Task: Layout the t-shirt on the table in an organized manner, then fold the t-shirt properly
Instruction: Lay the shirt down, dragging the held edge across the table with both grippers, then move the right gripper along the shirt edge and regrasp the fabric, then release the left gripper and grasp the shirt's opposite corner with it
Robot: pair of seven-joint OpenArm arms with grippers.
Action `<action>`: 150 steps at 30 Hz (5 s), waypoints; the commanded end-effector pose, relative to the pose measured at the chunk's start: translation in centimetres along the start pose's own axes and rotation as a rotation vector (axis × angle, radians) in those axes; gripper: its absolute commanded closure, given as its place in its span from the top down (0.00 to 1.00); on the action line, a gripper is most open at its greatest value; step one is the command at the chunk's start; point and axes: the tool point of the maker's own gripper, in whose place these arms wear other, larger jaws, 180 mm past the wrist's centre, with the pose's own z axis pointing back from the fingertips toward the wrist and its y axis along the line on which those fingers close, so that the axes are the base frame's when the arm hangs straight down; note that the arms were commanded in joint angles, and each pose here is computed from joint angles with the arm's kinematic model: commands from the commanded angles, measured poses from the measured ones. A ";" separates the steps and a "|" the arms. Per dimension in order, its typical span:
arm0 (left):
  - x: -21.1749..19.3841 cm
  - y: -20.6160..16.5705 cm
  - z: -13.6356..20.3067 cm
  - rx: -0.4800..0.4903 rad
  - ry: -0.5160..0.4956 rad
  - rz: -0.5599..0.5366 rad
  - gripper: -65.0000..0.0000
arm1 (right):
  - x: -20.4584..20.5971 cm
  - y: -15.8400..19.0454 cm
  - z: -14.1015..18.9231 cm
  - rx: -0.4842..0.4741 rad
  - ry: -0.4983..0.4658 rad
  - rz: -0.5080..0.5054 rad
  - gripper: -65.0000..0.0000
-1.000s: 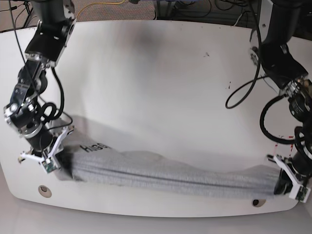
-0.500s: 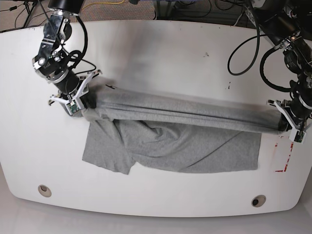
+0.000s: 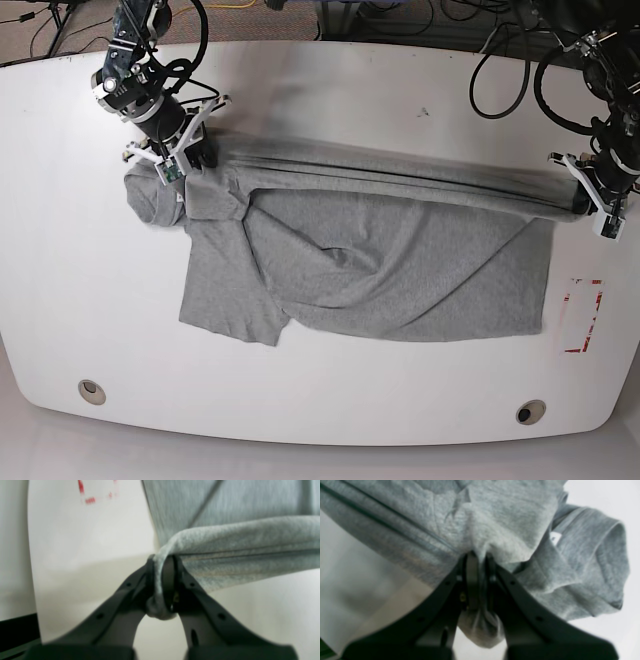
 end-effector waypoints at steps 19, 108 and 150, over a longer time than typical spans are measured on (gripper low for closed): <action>-3.2 1.7 1.4 0.055 0.095 -0.042 0.02 | -1.8 3.0 2.8 -0.032 0.032 -0.043 0.72; 0.6 6.5 3.4 0.188 -0.018 0.001 0.46 | 7.2 1.0 -11.5 0.130 0.035 -0.281 0.65; 7.8 8.0 -14.3 -0.060 -0.181 0.573 0.47 | 7.1 -1.8 -10.7 0.080 0.035 -0.249 0.00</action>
